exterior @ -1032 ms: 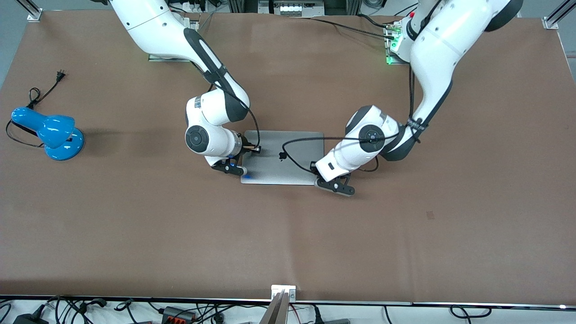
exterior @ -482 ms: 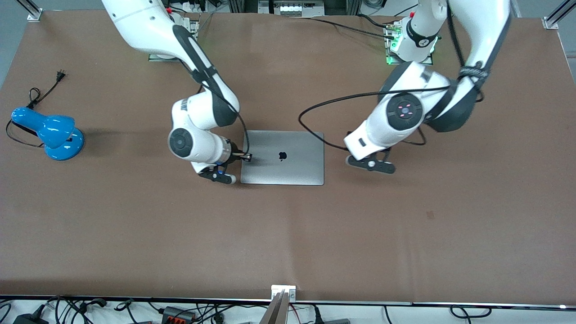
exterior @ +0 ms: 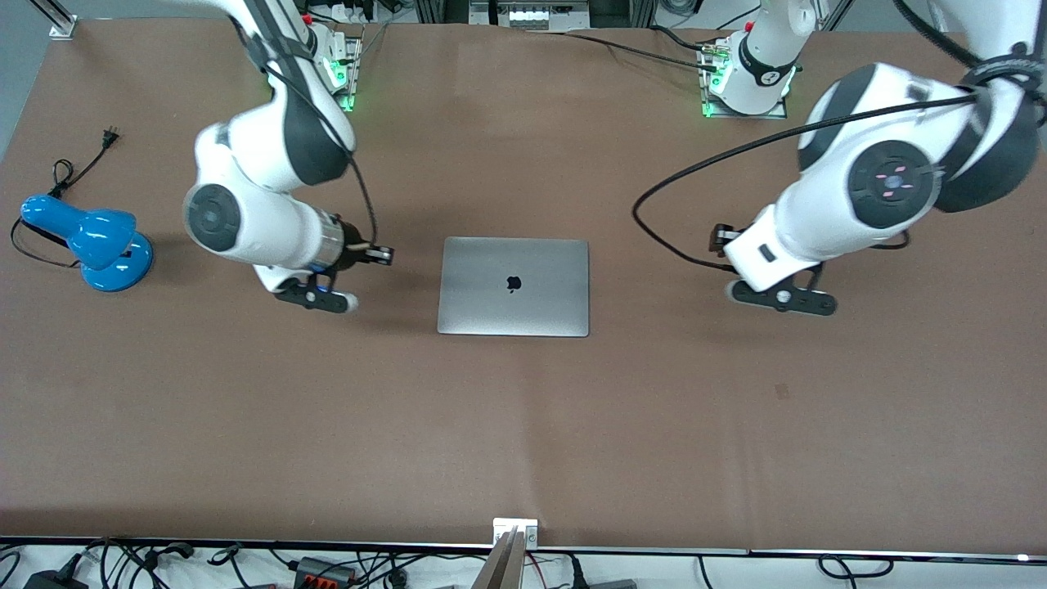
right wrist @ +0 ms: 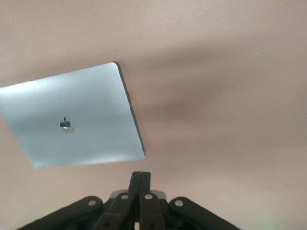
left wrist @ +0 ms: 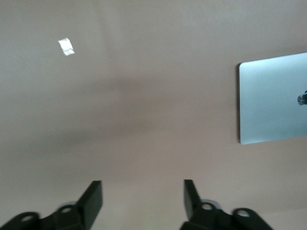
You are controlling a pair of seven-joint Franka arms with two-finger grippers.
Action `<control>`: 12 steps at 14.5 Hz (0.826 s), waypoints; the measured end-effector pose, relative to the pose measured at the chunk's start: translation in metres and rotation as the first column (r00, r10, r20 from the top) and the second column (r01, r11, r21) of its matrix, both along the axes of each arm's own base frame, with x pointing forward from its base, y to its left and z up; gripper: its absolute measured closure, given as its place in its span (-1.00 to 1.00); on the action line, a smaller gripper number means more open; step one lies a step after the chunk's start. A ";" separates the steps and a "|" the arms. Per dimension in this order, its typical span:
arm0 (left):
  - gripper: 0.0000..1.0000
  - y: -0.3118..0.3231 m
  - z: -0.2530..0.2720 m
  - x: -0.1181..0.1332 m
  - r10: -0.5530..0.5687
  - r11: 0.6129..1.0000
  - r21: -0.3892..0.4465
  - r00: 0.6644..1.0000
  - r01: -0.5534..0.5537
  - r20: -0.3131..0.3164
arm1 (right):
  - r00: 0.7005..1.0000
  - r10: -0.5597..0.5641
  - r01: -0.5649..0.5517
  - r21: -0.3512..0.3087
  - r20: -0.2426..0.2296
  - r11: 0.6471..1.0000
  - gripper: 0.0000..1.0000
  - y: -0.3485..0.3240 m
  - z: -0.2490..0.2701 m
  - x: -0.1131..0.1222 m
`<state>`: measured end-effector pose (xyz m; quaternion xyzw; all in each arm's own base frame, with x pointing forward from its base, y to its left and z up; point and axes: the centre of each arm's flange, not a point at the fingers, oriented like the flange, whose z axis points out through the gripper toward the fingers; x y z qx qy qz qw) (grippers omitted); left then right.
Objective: Close laptop with both arms from behind
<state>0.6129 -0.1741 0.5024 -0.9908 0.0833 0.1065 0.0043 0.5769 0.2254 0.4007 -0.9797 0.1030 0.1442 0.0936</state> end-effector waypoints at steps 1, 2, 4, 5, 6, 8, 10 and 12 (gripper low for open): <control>-0.87 0.015 0.010 0.006 -0.016 1.000 -0.014 1.000 0.016 0.016 | 1.000 0.014 -0.014 0.005 -0.012 1.000 0.98 -0.017 0.019 0.001; -1.00 0.030 0.018 0.010 -0.035 0.999 -0.025 0.999 0.035 0.025 | 0.999 0.029 -0.029 0.002 -0.029 1.000 0.98 -0.034 0.038 0.003; -1.00 0.055 0.031 0.011 -0.048 0.998 -0.029 0.999 0.048 0.012 | 0.996 0.081 -0.083 -0.035 -0.049 0.996 0.98 -0.066 0.072 0.006; -1.00 0.063 0.039 0.010 -0.043 0.999 -0.028 0.999 0.044 0.013 | 0.992 0.110 -0.112 -0.049 -0.055 0.992 0.98 -0.078 0.085 0.007; -1.00 0.069 0.046 0.008 -0.039 0.999 -0.025 0.999 0.040 0.020 | 0.990 0.131 -0.135 -0.057 -0.058 0.989 0.98 -0.087 0.098 0.007; -1.00 0.079 0.064 0.004 -0.021 1.000 -0.016 0.998 0.022 0.051 | 0.988 0.143 -0.147 -0.068 -0.065 0.987 0.98 -0.102 0.118 0.007; -1.00 0.096 0.083 -0.001 0.013 1.000 0.005 0.997 -0.013 0.081 | 0.983 0.176 -0.180 -0.092 -0.056 0.979 0.98 -0.122 0.137 0.008; -1.00 0.120 0.094 -0.005 0.060 0.997 0.036 0.993 -0.064 0.101 | 0.965 0.261 -0.260 -0.123 -0.015 0.958 0.98 -0.143 0.162 0.007</control>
